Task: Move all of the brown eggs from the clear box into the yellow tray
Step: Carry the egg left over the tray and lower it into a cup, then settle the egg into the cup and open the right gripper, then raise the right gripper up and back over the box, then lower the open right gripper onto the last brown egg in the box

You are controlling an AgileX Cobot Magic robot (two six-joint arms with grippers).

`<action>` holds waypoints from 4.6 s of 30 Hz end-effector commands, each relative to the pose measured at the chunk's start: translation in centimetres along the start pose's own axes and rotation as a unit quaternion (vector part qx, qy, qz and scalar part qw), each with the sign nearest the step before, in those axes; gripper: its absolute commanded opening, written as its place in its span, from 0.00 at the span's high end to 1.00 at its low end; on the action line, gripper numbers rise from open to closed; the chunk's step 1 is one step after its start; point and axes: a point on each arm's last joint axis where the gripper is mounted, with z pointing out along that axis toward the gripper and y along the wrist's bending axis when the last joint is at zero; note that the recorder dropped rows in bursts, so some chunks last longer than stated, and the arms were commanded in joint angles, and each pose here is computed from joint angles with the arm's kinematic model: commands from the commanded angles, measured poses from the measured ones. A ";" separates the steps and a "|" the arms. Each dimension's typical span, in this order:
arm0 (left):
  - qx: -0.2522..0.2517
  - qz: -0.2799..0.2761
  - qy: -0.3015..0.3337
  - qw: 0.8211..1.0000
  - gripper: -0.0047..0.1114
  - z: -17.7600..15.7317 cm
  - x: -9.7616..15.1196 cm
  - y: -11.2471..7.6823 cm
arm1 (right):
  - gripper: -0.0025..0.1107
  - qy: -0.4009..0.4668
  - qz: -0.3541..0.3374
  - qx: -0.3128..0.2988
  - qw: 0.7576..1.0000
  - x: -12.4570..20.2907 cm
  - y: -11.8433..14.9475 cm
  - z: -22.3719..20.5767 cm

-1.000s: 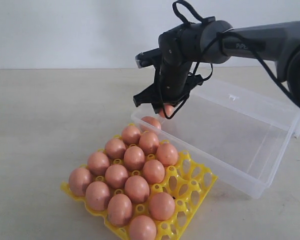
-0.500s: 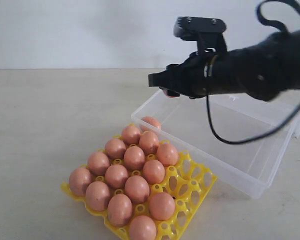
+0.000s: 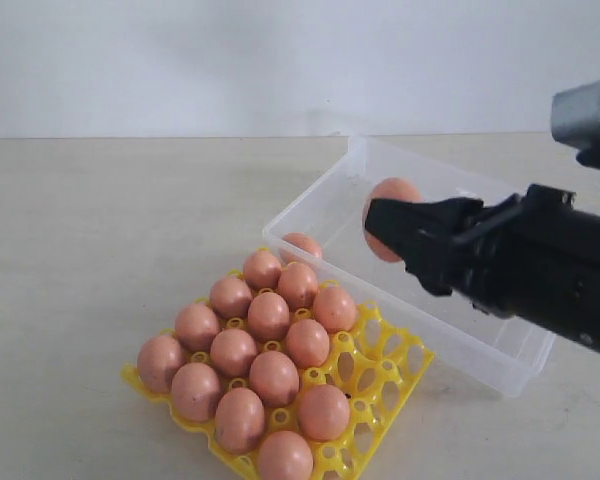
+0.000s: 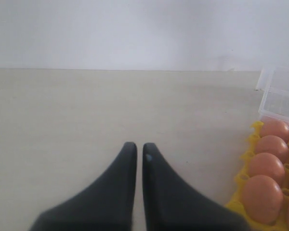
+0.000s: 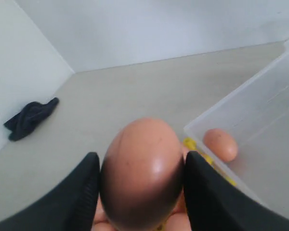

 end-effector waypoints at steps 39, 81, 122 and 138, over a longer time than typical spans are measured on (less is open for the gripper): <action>0.002 0.002 -0.003 1.000 0.92 0.0 0.0 0.0 | 0.98 0.208 -0.119 0.034 0.970 6.4 -3.1 6.0; 0.002 0.002 -0.003 1.000 0.92 0.0 0.0 0.0 | 0.56 0.207 -0.101 0.029 0.973 6.8 -3.2 6.4; 0.002 0.002 -0.003 1.000 0.92 0.0 0.0 0.0 | 0.56 0.545 -0.277 0.211 0.763 -4.8 -3.6 24.1; 0.002 0.002 -0.003 1.000 0.92 0.0 0.0 0.0 | 0.56 0.510 -0.263 0.204 0.793 -5.2 -4.7 25.1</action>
